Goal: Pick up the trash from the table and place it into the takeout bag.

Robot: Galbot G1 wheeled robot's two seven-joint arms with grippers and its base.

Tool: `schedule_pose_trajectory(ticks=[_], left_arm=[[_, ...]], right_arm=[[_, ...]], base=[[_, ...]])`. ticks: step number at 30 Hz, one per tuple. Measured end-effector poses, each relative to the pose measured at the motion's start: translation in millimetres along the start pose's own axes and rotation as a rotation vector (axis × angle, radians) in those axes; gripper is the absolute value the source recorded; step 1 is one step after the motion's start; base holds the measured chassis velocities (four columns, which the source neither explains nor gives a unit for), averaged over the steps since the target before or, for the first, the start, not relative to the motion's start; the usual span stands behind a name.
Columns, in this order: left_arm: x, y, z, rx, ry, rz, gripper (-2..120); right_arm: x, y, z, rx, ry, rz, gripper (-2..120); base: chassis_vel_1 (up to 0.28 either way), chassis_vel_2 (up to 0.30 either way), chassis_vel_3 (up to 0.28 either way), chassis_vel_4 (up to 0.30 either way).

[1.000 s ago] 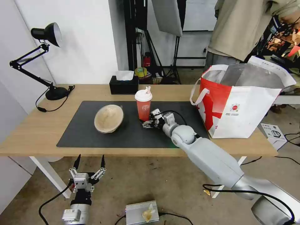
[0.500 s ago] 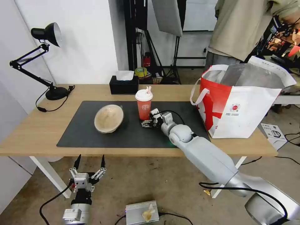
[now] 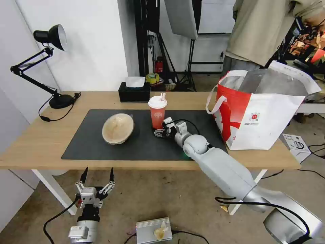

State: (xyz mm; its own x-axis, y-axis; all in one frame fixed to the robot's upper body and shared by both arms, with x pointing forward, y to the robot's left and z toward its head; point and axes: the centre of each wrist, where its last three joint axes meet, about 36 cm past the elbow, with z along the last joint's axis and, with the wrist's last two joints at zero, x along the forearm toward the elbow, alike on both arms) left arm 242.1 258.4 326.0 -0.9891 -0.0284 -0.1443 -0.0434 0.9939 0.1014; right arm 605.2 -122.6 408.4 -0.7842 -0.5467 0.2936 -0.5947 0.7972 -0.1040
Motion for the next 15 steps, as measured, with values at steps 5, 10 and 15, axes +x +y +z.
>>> schedule_pose_trajectory(ticks=[5, 10, 15], left_arm=[[0.1, -0.1, 0.0, 0.000, 0.000, 0.001, 100], [1.1, 0.0, 0.2, -0.001, 0.002, 0.002, 100], [1.7, -0.4, 0.3, 0.000, 0.003, 0.005, 100]], right_arm=[[0.1, -0.2, 0.0, -0.002, -0.003, -0.002, 48], [0.2, -0.4, 0.0, -0.003, -0.007, -0.003, 39], [0.9, -1.5, -1.2, -0.005, -0.013, 0.000, 32]], base=[[0.000, 0.000, 0.000, 0.000], [0.000, 0.000, 0.000, 0.000], [0.000, 0.000, 0.000, 0.000]])
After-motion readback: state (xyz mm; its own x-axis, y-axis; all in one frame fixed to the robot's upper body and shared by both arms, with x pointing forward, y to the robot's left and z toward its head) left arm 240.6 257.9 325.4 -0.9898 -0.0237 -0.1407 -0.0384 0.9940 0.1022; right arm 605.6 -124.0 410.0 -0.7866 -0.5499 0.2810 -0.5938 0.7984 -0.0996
